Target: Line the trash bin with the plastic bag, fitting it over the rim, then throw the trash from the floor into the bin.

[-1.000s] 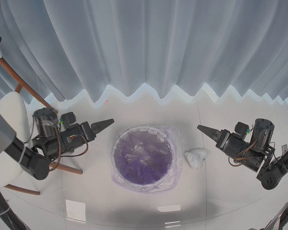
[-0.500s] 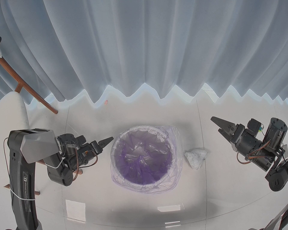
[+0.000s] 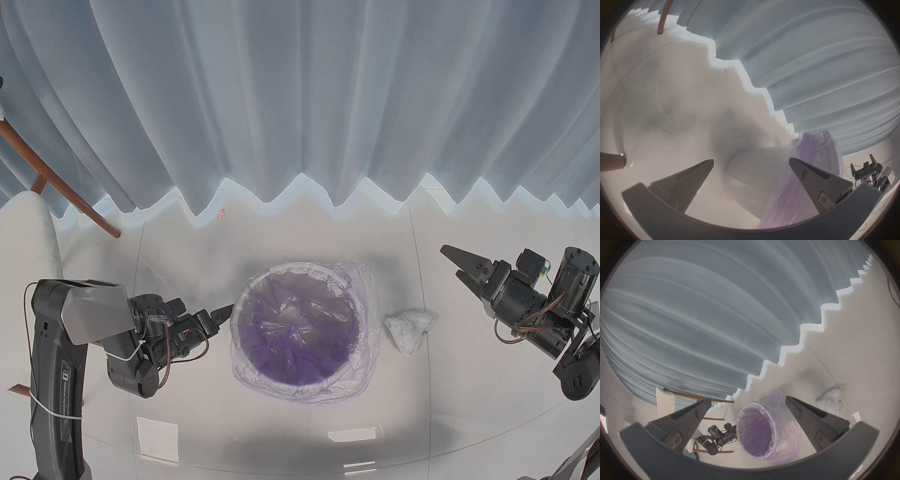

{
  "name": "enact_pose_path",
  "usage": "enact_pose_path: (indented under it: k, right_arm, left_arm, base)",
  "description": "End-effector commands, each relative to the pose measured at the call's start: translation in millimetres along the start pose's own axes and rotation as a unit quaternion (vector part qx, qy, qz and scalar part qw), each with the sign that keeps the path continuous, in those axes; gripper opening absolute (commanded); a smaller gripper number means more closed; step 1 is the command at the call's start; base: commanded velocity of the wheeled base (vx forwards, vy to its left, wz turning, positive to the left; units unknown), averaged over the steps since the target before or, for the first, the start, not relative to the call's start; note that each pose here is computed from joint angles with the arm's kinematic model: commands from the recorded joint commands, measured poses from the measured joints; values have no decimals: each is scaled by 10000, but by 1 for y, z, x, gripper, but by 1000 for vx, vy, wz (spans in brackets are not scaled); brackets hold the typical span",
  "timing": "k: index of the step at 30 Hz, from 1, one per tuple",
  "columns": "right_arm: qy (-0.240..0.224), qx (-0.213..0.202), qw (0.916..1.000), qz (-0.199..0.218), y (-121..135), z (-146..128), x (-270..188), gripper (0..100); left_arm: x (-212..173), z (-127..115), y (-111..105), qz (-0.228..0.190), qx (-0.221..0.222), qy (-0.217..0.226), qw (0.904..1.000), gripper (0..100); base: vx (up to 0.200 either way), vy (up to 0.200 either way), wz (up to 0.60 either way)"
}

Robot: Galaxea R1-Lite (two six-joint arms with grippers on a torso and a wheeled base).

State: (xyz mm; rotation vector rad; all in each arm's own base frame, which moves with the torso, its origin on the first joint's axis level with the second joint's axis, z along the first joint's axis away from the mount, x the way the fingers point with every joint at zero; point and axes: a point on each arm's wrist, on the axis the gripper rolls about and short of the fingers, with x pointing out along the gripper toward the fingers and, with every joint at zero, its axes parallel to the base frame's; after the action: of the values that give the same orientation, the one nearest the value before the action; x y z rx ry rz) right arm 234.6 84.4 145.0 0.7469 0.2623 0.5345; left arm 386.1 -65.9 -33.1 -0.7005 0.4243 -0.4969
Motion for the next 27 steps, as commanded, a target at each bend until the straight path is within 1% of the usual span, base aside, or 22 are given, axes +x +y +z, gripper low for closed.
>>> enact_pose_path:
  k: [1,6,9,14,20,27]
  right_arm:
    - [24,5,10000,-12,-1,-1,1,100]
    - [19,10,10000,-7,-1,-1,1,100]
    - [19,10,10000,-7,-1,-1,1,100]
    - [19,4,10000,25,1,-1,1,100]
    - [30,8,10000,14,1,-1,1,100]
    - [24,6,10000,19,1,-1,1,100]
  left_arm:
    - [-1,-1,0,-8,15,-16,10000,100]
    - [-6,1,-4,-49,42,-54,10000,100]
    - [-11,5,-14,-131,82,-71,9999,100]
    - [-13,-2,-22,-191,91,46,9998,100]
    - [-11,-8,-19,-169,62,131,9998,100]
    - [-3,-17,-6,-83,13,200,9998,100]
  base:
    - [0,0,0]
    - [0,0,0]
    - [0,0,0]
    - [0,0,0]
    - [0,0,0]
    - [0,0,0]
